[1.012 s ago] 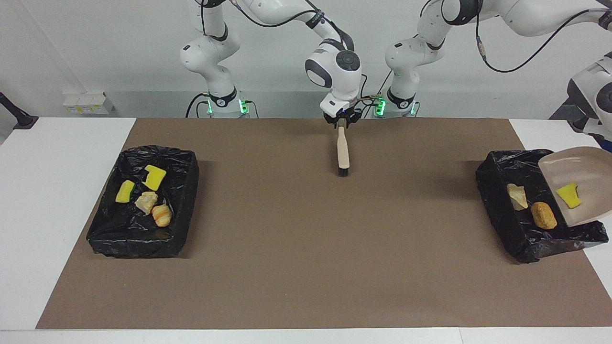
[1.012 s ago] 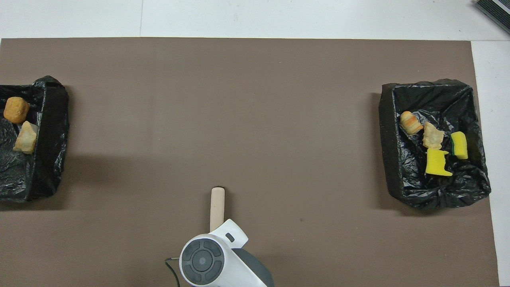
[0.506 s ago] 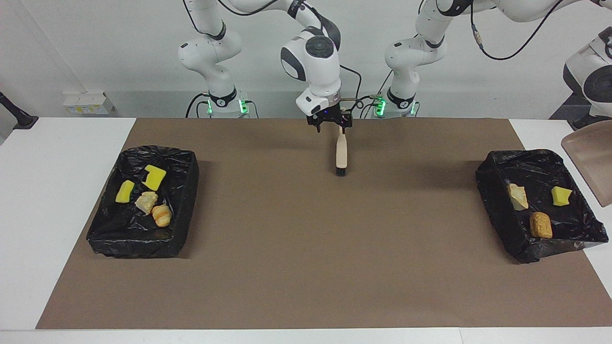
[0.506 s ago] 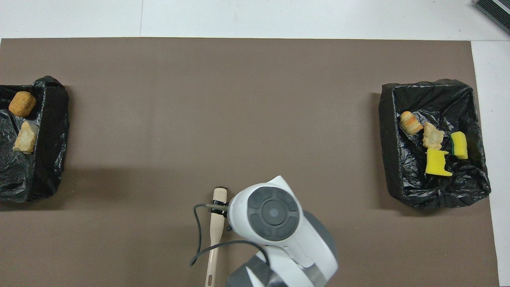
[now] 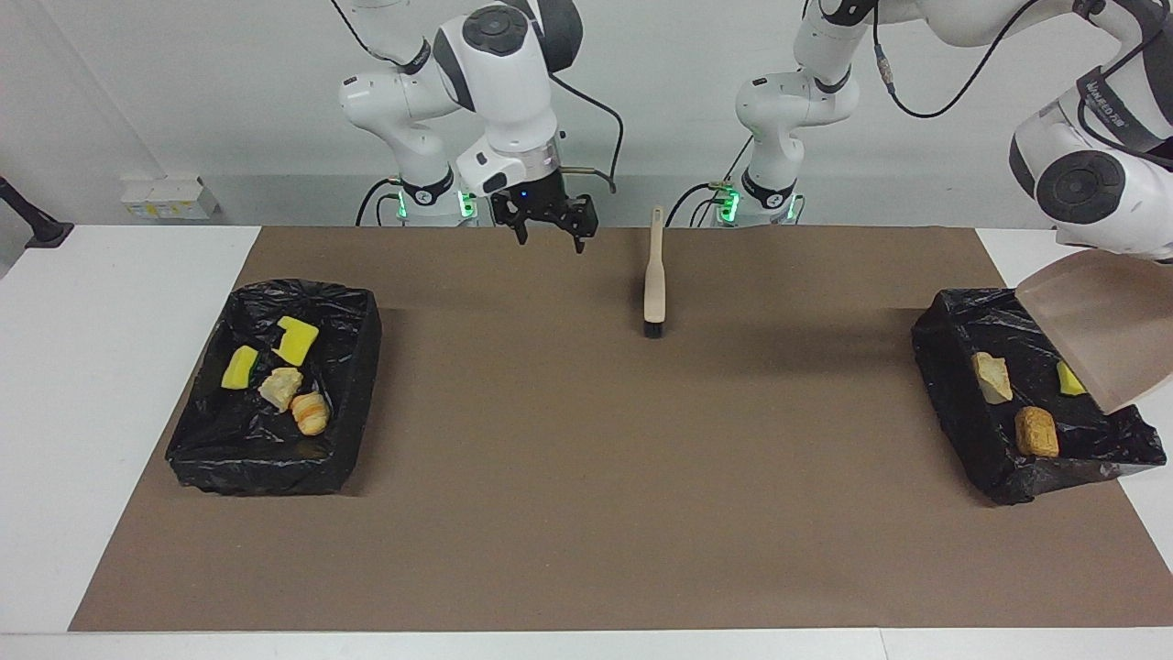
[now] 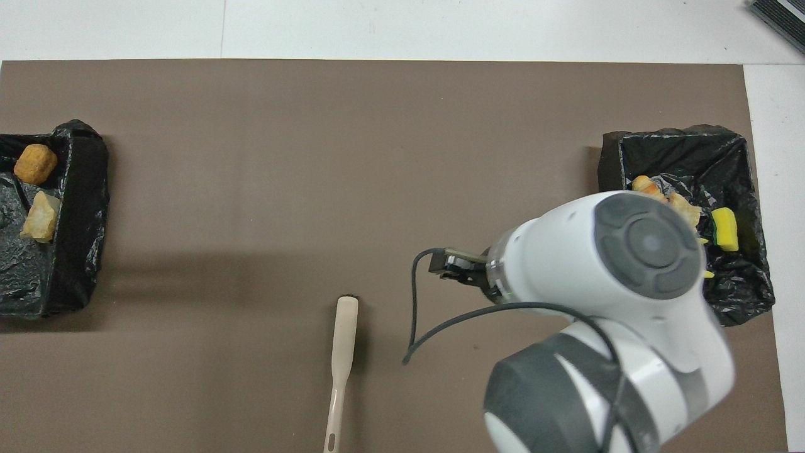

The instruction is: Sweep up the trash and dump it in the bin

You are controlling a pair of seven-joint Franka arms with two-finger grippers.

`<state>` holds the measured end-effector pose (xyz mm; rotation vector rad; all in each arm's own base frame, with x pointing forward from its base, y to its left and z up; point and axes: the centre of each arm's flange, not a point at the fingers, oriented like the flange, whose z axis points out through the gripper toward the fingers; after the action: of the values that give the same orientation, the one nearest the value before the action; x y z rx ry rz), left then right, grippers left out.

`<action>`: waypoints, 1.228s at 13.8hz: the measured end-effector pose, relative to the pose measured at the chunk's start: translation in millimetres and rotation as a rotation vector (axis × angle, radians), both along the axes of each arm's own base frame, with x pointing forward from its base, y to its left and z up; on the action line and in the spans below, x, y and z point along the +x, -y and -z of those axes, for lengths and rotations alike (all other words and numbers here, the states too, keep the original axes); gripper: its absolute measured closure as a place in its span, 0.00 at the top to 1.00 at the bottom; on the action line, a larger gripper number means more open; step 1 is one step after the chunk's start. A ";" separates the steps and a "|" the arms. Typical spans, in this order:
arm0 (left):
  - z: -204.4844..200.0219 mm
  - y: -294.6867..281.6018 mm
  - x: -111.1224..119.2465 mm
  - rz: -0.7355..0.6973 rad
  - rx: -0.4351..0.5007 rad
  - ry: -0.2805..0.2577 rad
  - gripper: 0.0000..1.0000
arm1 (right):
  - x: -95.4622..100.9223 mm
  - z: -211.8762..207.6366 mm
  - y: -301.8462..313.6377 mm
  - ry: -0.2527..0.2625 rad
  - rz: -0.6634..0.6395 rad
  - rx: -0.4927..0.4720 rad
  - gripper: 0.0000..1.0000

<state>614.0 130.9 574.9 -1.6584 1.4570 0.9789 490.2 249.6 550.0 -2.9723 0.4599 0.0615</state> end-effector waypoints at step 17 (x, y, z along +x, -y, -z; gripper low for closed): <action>101.4 257.7 -24.2 -0.881 -0.681 0.543 0.32 | 77.7 -68.1 164.6 0.015 -0.085 -0.166 1.00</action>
<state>589.8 -126.8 473.5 -2.9012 0.6752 0.3362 568.0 84.9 618.1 -3.1517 0.3534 0.0092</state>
